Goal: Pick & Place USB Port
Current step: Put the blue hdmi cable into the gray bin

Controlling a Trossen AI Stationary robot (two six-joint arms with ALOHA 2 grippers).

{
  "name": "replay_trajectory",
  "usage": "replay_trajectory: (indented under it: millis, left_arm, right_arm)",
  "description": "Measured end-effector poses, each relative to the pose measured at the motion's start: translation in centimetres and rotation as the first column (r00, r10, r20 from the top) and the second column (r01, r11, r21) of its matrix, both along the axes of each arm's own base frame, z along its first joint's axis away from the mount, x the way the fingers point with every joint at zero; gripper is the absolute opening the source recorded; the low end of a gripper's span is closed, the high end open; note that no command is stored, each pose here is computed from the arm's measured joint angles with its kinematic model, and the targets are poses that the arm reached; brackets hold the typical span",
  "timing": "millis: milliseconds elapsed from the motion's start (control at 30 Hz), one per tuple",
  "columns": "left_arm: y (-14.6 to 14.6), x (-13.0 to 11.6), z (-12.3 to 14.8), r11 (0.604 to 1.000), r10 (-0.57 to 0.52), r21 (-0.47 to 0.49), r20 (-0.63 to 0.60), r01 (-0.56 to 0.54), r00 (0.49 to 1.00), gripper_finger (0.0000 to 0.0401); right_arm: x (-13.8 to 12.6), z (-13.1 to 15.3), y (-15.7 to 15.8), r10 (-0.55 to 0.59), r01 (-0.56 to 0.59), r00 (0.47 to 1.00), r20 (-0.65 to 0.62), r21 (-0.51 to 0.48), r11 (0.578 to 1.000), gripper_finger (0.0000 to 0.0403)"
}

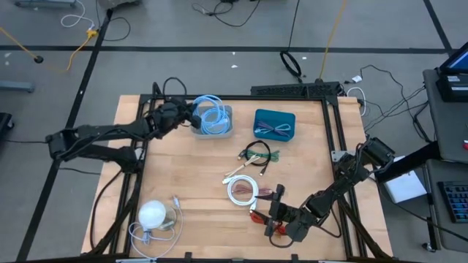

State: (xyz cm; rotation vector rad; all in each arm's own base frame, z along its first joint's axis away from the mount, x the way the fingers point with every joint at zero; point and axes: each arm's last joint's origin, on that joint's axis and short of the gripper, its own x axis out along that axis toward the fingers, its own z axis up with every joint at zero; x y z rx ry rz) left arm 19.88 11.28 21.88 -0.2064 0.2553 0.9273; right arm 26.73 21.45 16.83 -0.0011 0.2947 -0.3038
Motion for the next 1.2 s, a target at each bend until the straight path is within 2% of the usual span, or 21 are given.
replay_trajectory:
  millis: [300,533,933,1200]
  left_arm:
    - [0.5,1.9,-2.8,0.999,-0.030,-0.044,-0.065,0.027,0.997,0.0012]
    - [1.2,2.5,-4.7,0.997,-0.012,-0.080,-0.108,0.004,0.994,0.0012]
    - [1.3,2.4,-4.9,0.996,-0.003,-0.090,-0.124,-0.008,0.992,0.0012]
    - [1.2,1.9,-5.6,0.993,0.025,-0.111,-0.211,-0.049,0.977,0.0012]
  right_arm:
    - [0.0,0.0,0.0,0.000,0.000,1.000,-0.001,-0.001,1.000,0.0224]
    - [0.0,0.0,0.0,0.001,-0.001,1.000,-0.001,-0.002,1.000,0.0224]
    - [0.0,0.0,0.0,0.002,-0.002,1.000,-0.002,-0.001,1.000,0.0224]
    - [0.0,0.0,0.0,0.002,-0.002,1.000,-0.001,0.000,1.000,0.0224]
